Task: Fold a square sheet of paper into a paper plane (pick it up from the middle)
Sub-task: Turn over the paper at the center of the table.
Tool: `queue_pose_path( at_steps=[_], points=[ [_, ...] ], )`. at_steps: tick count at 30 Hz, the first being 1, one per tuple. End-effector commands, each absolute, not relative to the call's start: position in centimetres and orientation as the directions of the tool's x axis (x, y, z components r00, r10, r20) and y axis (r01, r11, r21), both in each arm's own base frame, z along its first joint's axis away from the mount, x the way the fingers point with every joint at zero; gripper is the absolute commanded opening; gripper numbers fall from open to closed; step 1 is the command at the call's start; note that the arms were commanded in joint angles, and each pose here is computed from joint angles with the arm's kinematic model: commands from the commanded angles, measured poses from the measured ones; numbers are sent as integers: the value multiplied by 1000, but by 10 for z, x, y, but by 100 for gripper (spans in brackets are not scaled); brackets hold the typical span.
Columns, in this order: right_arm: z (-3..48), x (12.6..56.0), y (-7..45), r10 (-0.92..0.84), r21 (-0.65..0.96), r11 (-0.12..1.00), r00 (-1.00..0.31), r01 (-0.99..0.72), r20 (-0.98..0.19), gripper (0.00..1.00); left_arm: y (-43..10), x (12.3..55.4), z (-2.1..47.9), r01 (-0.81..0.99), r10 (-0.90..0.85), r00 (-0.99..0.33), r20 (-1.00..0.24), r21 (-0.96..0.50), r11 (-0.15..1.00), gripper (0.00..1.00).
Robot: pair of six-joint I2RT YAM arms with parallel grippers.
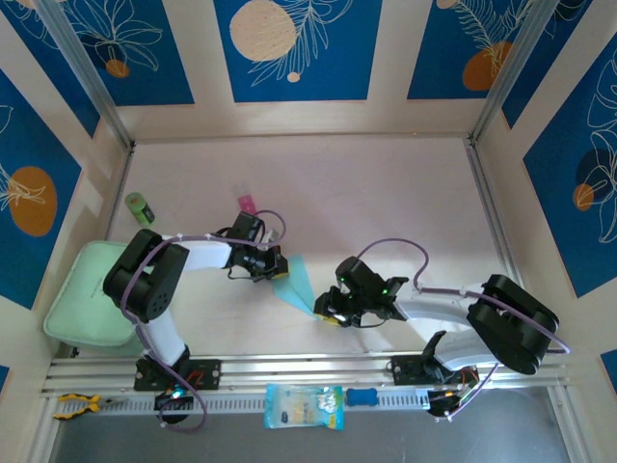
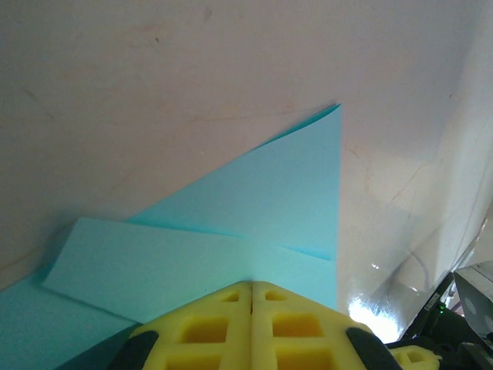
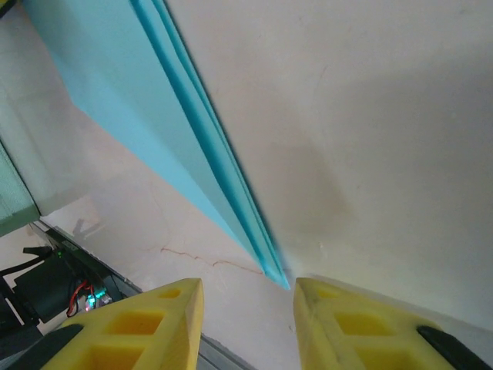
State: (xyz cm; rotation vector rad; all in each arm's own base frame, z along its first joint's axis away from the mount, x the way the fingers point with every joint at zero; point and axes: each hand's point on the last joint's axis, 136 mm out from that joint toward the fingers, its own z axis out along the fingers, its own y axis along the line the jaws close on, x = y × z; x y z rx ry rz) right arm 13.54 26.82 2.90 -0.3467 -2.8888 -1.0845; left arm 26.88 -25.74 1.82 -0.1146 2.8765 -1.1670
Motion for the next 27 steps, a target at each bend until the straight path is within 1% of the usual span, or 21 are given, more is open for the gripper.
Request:
queue_pose_path(
  at_steps=[1,6,13,19,27],
  points=[
    [24,126,260,213,616,742,-964,265,158,37,-247,262,5,-124,-122,-991,50,-676,727,1],
    [20,128,270,203,638,720,-963,271,180,37,-247,261,4,-129,-122,-991,59,-678,724,1],
    [9,131,274,215,621,725,-955,297,206,35,-247,261,5,-130,-123,-991,59,-681,721,1],
    [15,138,276,227,657,700,-960,280,167,32,-247,260,5,-130,-121,-991,61,-680,721,1],
    [26,146,272,246,707,656,-960,264,131,31,-248,261,6,-129,-121,-991,59,-682,720,1]
  ],
)
